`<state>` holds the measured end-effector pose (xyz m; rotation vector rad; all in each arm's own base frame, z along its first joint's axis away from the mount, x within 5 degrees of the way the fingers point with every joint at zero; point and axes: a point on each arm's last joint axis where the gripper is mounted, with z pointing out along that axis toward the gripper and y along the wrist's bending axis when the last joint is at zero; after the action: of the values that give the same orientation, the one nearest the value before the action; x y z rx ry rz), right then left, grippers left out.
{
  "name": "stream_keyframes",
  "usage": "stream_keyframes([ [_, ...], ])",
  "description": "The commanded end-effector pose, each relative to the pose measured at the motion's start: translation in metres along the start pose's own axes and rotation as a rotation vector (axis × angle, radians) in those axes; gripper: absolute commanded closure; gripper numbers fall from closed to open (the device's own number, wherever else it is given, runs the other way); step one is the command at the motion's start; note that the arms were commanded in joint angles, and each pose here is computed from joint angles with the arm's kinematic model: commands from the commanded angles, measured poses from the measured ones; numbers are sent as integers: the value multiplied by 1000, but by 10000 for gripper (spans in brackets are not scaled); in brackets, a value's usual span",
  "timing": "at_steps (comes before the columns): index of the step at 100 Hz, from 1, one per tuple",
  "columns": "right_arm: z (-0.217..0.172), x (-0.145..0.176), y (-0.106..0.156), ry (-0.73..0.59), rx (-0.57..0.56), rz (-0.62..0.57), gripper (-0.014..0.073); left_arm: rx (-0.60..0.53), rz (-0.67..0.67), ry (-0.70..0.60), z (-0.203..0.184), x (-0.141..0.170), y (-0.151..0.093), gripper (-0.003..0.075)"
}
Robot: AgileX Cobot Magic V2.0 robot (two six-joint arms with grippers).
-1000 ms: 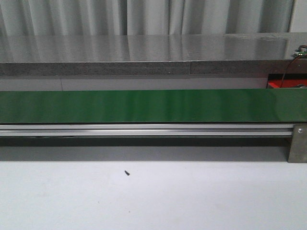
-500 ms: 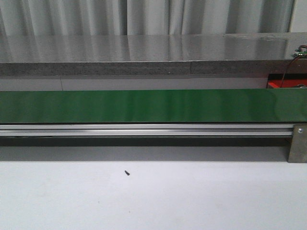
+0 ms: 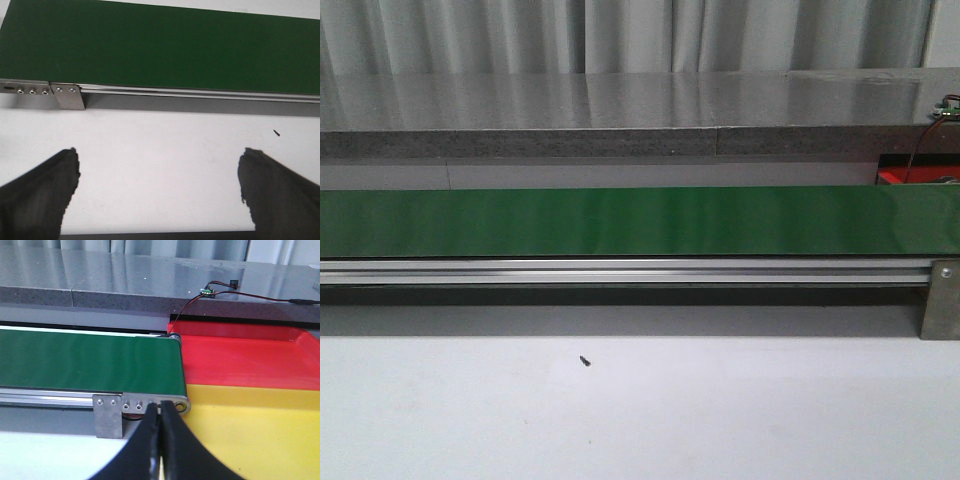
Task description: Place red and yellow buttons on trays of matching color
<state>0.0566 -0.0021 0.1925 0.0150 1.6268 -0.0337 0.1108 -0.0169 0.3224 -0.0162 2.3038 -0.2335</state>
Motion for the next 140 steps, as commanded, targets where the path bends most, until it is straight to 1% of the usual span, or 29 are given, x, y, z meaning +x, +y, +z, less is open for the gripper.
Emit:
stream_keyframes([
  [1,-3,-15,0,-118,-2,-8,663,-27,-51,-83,-6,-13,1,82],
  [9,-3,-15,0,-118,-2,-8,663,-118,-113,-92,-5,-14,10,82],
  [14,-3,-15,0,-118,-2,-8,663,-190,-114,-97,-4,-16,17,82],
  [22,-3,-15,0,-118,-2,-8,663,-263,-128,-89,-1,-18,26,82],
  [45,-3,-15,0,-118,-2,-8,663,-371,-225,-68,26,-31,52,81],
  [60,-3,-15,0,-118,-2,-8,663,-459,-306,-49,46,-37,82,81],
  [76,-3,-15,0,-118,-2,-8,663,-539,-401,-13,59,-39,113,81],
  [90,-3,-15,0,-118,-2,-8,663,-583,-455,15,69,-47,137,81],
  [102,-3,-15,0,-118,-2,-8,663,-604,-461,66,81,-55,153,81],
  [123,-3,-15,0,-118,-2,-8,663,-608,-473,158,110,-60,173,81],
  [140,-3,-15,0,-118,-2,-8,663,-608,-477,203,130,-63,186,81],
])
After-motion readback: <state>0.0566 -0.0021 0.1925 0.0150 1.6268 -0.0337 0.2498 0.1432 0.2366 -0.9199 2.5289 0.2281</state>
